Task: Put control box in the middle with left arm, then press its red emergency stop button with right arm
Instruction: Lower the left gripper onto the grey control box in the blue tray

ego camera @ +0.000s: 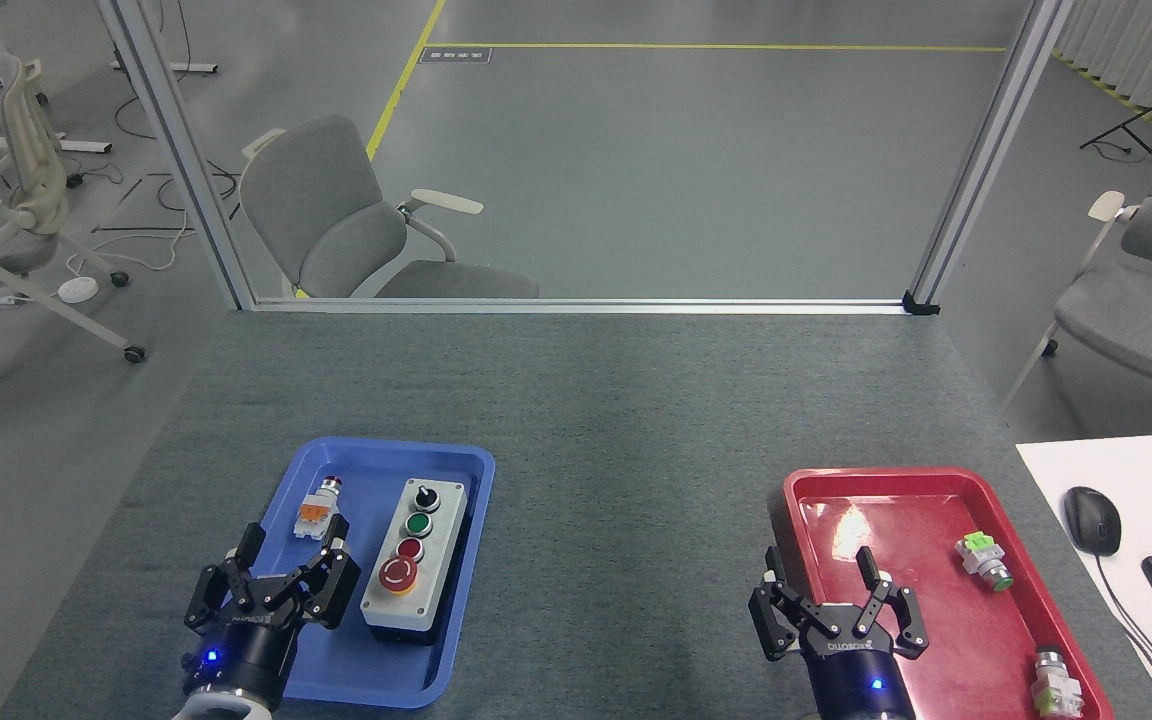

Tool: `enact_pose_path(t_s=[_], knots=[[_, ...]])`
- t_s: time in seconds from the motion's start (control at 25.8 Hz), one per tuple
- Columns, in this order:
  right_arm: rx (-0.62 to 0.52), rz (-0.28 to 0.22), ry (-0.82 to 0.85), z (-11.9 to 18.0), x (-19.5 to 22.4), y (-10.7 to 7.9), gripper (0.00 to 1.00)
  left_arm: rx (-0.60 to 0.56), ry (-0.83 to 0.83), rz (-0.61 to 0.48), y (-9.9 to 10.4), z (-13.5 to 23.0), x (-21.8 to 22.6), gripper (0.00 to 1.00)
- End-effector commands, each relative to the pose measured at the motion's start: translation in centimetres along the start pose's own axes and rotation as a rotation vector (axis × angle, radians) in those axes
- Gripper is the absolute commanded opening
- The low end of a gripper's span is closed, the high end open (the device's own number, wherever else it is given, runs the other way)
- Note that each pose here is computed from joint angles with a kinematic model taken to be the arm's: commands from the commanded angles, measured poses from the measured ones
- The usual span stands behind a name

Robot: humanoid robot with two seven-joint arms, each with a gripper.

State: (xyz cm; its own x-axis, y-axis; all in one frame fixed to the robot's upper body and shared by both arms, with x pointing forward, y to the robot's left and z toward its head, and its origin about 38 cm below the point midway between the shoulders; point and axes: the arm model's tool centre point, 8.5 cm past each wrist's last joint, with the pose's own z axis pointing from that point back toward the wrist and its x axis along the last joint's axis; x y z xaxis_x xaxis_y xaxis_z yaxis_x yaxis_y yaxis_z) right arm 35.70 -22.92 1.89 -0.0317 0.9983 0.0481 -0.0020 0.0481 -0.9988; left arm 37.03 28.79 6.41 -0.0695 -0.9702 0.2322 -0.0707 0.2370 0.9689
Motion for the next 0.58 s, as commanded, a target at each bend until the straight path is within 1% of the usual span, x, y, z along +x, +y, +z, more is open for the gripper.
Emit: enact_pose_path(t_s=[0.0, 0.08, 0.23, 0.39, 0.54], knots=[[0.002, 0.000, -0.001, 0.0, 0.0, 0.1, 0.99, -0.002, 0.004, 0.015, -0.2, 0.2, -0.1, 0.99], [0.000, -0.005, 0.002, 0.0, 0.1, 0.1, 0.99, 0.002, 0.006, 0.017, -0.4, 0.6, -0.1, 0.99], [-0.002, -0.005, 0.001, 0.1, 0.3, 0.1, 0.98, 0.029, 0.015, 0.044, 0.0, 1.1, -0.6, 0.99], [-0.001, -0.004, -0.008, 0.2, 0.4, 0.3, 0.99, 0.091, 0.029, 0.050, 0.3, 1.7, -1.0, 0.99], [0.001, -0.007, -0.012, 0.5, 0.8, 0.4, 0.99, 0.094, 0.015, 0.040, 0.6, 1.9, -1.1, 0.99]])
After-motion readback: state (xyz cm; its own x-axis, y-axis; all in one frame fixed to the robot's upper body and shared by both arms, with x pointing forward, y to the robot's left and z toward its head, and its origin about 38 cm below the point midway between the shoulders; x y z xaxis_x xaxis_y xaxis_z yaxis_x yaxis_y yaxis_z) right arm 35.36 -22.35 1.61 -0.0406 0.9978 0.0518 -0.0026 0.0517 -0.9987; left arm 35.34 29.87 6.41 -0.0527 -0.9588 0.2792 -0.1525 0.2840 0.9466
